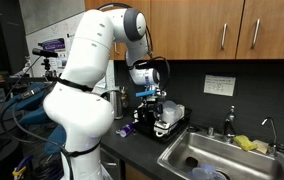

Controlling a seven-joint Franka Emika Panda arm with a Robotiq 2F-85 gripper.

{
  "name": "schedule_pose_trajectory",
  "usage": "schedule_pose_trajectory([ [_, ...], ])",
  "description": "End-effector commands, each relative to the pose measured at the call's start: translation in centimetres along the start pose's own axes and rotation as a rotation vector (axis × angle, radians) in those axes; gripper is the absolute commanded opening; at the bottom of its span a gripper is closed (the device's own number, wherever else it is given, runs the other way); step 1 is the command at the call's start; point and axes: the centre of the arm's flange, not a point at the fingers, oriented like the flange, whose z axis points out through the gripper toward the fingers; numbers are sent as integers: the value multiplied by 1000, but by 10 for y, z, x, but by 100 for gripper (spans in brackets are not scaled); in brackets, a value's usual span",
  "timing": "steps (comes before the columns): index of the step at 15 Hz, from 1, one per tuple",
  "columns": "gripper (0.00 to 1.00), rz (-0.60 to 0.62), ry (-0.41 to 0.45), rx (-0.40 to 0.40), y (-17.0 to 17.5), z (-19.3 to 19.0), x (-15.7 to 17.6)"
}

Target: Put the mug on the counter

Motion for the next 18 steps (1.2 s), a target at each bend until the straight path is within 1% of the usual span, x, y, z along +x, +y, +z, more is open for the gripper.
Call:
schedule_pose_trajectory([
  [1,100,8,-33,-2,3,-1,7],
  [3,100,59,-13,-25,10,-2,10],
  [4,100,91,11,-38,15,-2,13],
  [7,100,130,104,-49,23,-5,25],
  [9,100,144,181,-46,26,-7,33],
  [11,100,161,231,-43,27,-8,41],
  [12,100,167,243,-44,28,-7,44],
  [14,100,170,236,-45,30,-3,47],
  [18,100,211,164,-63,36,6,40],
])
